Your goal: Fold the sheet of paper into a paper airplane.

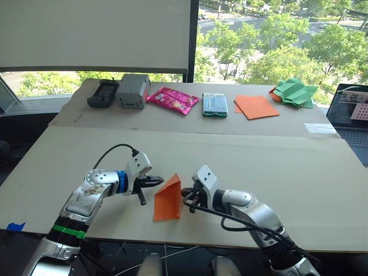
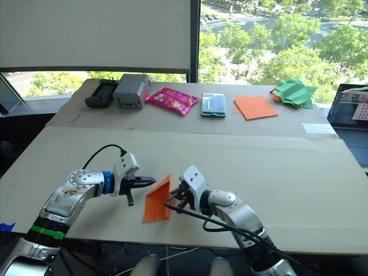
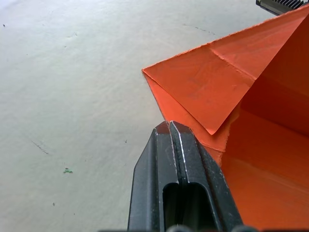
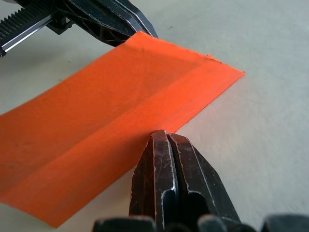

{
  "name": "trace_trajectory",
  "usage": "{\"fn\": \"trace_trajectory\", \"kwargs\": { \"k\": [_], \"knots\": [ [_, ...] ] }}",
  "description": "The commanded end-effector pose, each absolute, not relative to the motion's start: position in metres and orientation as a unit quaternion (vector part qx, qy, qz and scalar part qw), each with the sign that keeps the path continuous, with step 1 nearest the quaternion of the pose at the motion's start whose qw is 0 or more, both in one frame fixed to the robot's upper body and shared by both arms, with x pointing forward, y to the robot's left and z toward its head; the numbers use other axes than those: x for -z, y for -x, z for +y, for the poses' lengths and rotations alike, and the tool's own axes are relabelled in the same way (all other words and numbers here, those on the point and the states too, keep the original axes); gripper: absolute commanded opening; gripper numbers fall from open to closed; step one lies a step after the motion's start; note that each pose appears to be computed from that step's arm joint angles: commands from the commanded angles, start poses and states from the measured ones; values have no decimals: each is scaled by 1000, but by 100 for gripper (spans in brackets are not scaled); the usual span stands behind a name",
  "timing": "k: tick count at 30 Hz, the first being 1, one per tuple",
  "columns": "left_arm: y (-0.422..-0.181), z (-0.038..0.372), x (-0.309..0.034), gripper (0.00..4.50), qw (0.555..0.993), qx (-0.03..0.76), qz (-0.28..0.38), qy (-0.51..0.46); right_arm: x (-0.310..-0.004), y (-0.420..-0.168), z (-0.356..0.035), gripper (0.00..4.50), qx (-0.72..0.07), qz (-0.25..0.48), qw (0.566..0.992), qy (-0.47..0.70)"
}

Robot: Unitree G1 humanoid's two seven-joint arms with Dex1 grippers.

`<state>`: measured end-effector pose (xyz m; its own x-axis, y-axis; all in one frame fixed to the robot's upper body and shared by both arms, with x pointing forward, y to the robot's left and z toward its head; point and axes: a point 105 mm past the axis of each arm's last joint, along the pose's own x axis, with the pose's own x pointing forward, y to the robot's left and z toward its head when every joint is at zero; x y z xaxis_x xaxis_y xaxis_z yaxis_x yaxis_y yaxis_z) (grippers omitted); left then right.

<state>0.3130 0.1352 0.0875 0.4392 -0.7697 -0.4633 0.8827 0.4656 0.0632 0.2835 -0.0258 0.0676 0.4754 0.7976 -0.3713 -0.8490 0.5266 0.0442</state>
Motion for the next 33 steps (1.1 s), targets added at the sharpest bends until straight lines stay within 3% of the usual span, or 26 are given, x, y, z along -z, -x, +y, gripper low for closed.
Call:
{"fn": "trace_trajectory", "kwargs": {
  "k": [1,10,26,33],
  "knots": [
    [-313,119,-108,2,829,516,149,-156,-84,-288,-25,0,-481,141,862,73],
    [-308,110,-84,2,814,530,181,-152,-89,-288,-23,0,-477,134,866,70],
    [-318,97,-75,2,812,540,188,-115,-103,-287,5,0,-494,112,859,68],
    [-318,122,-81,2,831,509,193,-116,-98,-287,8,0,-494,118,858,74]
  ]
}}
